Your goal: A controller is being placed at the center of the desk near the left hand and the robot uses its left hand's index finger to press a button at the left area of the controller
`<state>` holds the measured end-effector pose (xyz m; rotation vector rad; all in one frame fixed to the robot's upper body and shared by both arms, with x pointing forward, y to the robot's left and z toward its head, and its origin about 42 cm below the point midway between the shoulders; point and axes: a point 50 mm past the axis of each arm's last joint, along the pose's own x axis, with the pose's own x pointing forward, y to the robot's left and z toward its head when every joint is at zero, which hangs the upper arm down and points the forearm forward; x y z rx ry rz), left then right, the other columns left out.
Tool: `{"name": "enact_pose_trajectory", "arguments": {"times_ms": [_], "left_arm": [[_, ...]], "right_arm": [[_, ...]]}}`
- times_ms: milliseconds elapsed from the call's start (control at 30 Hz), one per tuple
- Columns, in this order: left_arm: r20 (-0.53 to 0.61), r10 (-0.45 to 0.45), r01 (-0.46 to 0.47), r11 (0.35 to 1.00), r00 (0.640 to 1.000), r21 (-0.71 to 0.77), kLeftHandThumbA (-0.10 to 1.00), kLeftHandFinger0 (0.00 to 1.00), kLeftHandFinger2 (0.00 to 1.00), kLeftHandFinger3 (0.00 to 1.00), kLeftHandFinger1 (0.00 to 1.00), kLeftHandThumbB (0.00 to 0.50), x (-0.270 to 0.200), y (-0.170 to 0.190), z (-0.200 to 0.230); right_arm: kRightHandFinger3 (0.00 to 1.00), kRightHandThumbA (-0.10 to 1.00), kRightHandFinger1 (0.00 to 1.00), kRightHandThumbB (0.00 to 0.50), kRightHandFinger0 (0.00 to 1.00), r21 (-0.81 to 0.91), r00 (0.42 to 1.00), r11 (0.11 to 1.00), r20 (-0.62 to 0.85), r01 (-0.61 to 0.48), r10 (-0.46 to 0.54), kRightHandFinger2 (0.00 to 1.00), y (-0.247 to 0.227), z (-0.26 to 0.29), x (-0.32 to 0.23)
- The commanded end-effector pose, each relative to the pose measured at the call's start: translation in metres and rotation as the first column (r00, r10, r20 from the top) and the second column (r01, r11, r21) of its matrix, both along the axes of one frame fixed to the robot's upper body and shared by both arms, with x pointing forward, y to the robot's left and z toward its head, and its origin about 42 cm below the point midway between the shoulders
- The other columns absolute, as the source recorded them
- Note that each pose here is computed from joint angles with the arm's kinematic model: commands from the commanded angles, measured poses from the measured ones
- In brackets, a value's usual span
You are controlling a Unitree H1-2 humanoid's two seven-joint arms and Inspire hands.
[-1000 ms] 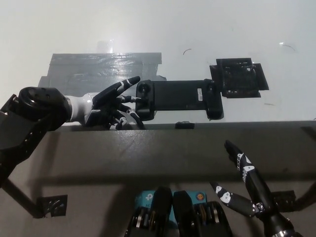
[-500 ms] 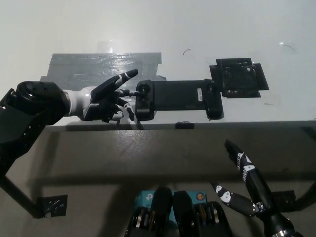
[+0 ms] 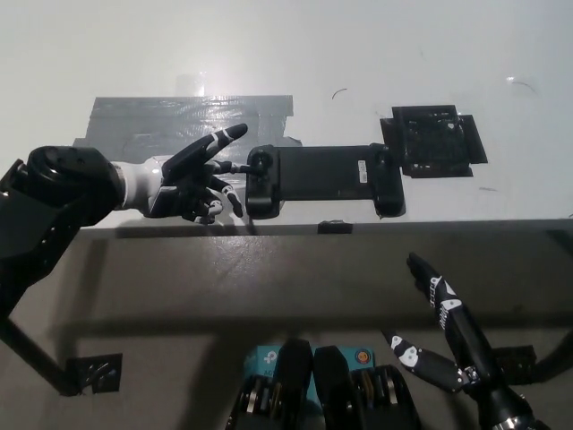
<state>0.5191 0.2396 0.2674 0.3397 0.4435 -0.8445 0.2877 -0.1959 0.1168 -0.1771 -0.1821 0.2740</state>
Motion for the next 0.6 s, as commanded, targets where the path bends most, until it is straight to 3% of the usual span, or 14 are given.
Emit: {"name": "enact_pose_trajectory", "arguments": {"times_ms": [0, 67, 267, 433, 567], "left_arm": [[0.051, 0.023, -0.024, 1.0, 0.998, 0.007, 1.0, 0.0, 0.42, 1.0, 0.14, 0.445, 0.008, 0.009, 0.029], [0.051, 0.024, -0.025, 1.0, 0.998, 0.015, 1.0, 0.0, 0.44, 1.0, 0.18, 0.448, 0.008, 0.009, 0.027], [0.037, 0.028, -0.029, 1.0, 0.999, 0.012, 1.0, 0.0, 0.4, 1.0, 0.13, 0.446, 0.006, 0.009, 0.019], [0.027, 0.018, -0.018, 1.0, 0.999, 0.018, 1.0, 0.0, 0.49, 1.0, 0.22, 0.433, 0.006, 0.006, 0.016], [0.039, 0.012, -0.013, 0.999, 0.999, 0.031, 1.0, 0.1, 0.55, 1.0, 0.31, 0.43, 0.004, 0.003, 0.015]], "right_arm": [[1.0, 0.65, 1.0, 0.224, 1.0, 0.011, 0.998, 1.0, 0.06, -0.015, 0.014, 1.0, 0.002, 0.015, 0.006], [1.0, 0.64, 1.0, 0.221, 1.0, 0.014, 0.998, 1.0, 0.055, -0.015, 0.015, 1.0, 0.002, 0.015, 0.006], [1.0, 0.64, 1.0, 0.228, 1.0, 0.02, 0.998, 1.0, 0.054, -0.016, 0.015, 1.0, 0.002, 0.015, 0.006], [1.0, 0.65, 1.0, 0.228, 1.0, 0.02, 0.998, 1.0, 0.06, -0.017, 0.016, 1.0, 0.003, 0.016, 0.008], [1.0, 0.65, 1.0, 0.226, 1.0, 0.016, 0.998, 1.0, 0.066, -0.017, 0.016, 1.0, 0.003, 0.016, 0.01]]}}
